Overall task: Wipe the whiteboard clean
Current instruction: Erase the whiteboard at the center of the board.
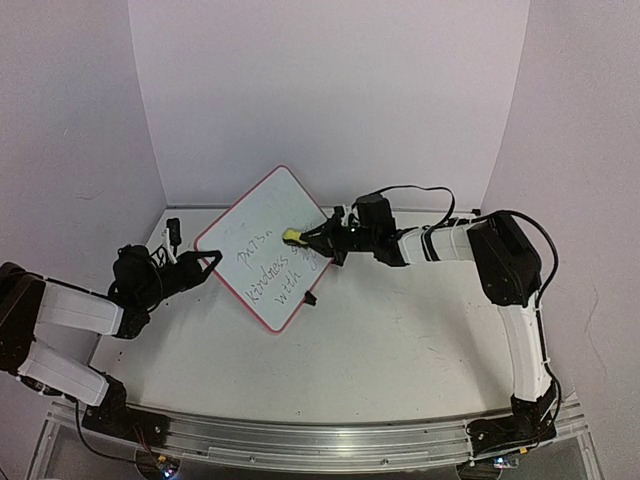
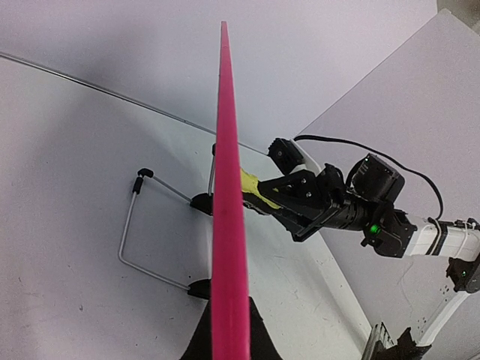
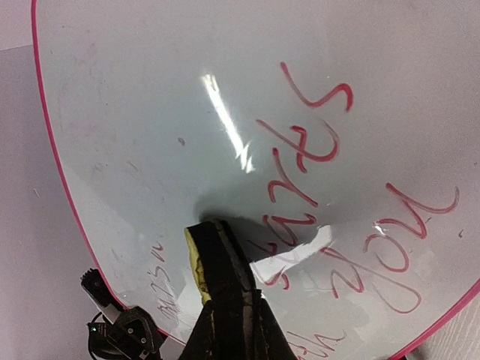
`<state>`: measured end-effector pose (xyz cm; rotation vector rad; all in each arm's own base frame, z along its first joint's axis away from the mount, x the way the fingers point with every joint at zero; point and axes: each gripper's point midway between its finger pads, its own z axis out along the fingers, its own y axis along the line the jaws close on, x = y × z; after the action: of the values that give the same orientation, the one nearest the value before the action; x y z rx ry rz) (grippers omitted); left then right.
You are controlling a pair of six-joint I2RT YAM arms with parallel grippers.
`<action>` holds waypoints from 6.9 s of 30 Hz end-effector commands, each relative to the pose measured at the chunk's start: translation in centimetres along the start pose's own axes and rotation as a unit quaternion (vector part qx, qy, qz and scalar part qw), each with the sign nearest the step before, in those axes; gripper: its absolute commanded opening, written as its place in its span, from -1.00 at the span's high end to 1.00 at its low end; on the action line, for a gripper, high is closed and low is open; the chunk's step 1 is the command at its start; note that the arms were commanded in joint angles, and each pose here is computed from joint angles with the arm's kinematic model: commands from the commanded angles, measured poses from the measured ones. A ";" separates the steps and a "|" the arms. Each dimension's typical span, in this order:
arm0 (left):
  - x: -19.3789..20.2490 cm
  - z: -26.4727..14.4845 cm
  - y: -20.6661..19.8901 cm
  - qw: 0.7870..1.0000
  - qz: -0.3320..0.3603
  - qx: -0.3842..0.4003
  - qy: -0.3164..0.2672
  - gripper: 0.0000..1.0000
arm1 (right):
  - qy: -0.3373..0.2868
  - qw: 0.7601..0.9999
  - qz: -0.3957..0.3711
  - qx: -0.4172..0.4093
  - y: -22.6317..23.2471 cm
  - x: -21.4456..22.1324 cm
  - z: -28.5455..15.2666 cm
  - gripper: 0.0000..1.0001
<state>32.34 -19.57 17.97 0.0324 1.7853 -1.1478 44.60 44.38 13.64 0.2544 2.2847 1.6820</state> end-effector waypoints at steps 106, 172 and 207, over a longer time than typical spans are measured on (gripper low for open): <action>4.9 3.5 -8.0 0.972 -0.048 0.064 0.221 1.00 | 0.043 0.996 -0.070 -0.022 6.9 5.5 0.7 1.00; -6.4 14.7 -2.6 0.968 0.009 -0.050 0.244 0.47 | 0.005 0.994 -0.110 -0.004 7.6 3.4 -6.7 1.00; -4.1 14.2 -2.9 0.962 0.002 -0.041 0.268 1.00 | 0.018 1.000 -0.014 0.014 -0.1 2.3 -3.7 1.00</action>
<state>43.82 -29.02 21.82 0.2491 2.3149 -1.1504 41.24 41.86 13.75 0.1739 2.3302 1.6513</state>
